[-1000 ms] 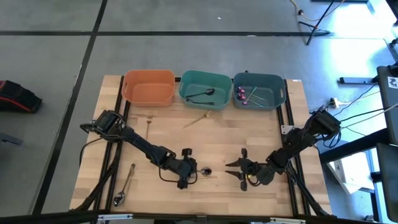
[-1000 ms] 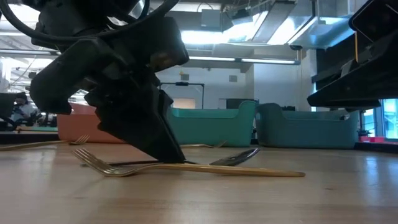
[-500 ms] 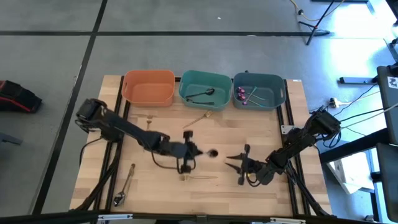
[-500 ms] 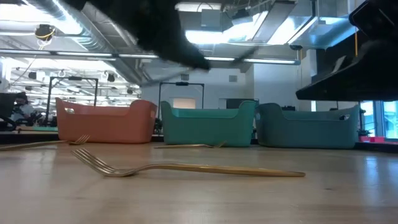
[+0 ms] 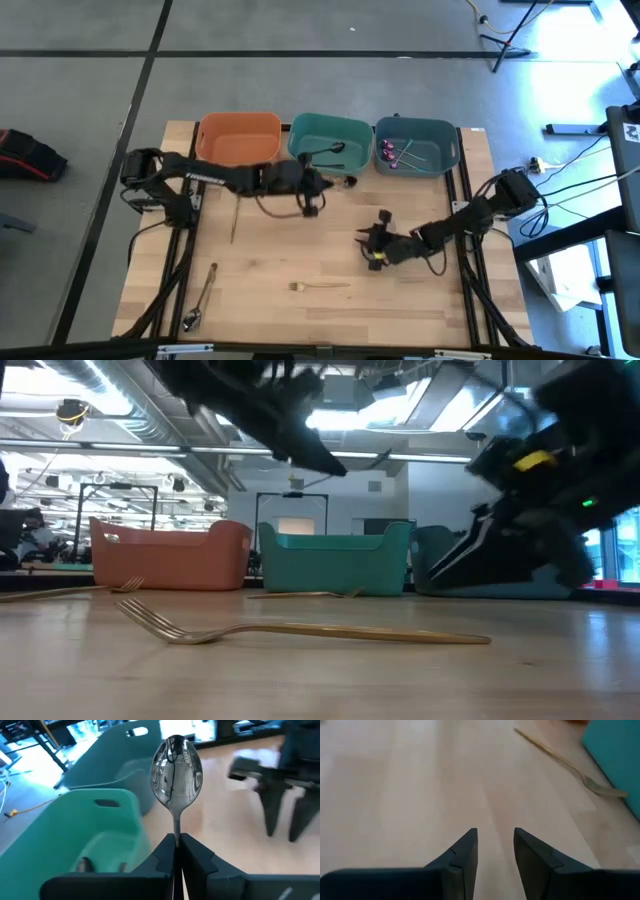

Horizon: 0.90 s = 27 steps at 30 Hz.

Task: Sort silverware by color (type)
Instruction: Put the black spoon into the green bin

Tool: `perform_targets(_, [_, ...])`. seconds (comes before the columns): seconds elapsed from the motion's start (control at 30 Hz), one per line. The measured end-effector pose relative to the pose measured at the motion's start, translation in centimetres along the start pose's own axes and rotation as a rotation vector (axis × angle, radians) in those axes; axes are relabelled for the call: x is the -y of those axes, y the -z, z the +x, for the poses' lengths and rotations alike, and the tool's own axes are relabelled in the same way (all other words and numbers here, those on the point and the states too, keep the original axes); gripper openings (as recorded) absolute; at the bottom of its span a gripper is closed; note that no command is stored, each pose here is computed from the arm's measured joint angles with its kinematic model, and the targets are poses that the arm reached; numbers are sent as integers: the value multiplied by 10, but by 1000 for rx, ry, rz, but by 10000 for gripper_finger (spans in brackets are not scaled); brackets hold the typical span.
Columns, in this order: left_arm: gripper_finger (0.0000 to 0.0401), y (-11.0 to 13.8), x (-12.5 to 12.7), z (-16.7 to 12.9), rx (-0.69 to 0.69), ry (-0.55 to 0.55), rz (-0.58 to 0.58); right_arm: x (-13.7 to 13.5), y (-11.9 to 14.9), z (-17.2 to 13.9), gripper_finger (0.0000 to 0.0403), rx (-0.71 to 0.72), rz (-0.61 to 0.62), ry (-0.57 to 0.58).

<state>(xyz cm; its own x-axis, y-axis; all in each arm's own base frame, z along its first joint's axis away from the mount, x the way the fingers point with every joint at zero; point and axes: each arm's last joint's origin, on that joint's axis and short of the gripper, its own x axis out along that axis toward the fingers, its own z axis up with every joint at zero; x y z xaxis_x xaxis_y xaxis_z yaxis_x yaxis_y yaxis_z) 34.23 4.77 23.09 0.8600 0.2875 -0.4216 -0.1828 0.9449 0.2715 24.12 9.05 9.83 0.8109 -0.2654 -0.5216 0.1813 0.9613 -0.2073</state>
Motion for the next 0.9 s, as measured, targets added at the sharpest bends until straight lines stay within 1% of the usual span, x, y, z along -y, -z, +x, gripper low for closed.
perform_targets(0.17, [17,13,-40,21,71,7,2,22,-1,14,117,-51,-53,1])
perform_targets(0.4, [17,43,-83,43,42,-94,10,46,-2,27,117,-87,-62,2])
perform_targets(0.47, [17,52,-96,46,34,-99,-7,53,-2,29,117,-93,-58,12])
perform_targets(0.53, [17,60,-108,48,51,-77,-39,59,-2,32,117,-100,-55,17])
perform_targets(0.6, [17,69,-117,50,56,-32,-84,66,-2,35,117,-106,-41,19])
perform_targets(0.67, [18,78,-123,52,41,-13,-107,73,-2,37,117,-108,-39,16])
perform_targets(0.8, [18,89,-132,55,15,-29,-125,85,-2,41,117,-109,-27,13])
perform_targets(0.9, [18,97,-133,59,-13,-36,-133,92,-1,43,117,-116,-10,20])
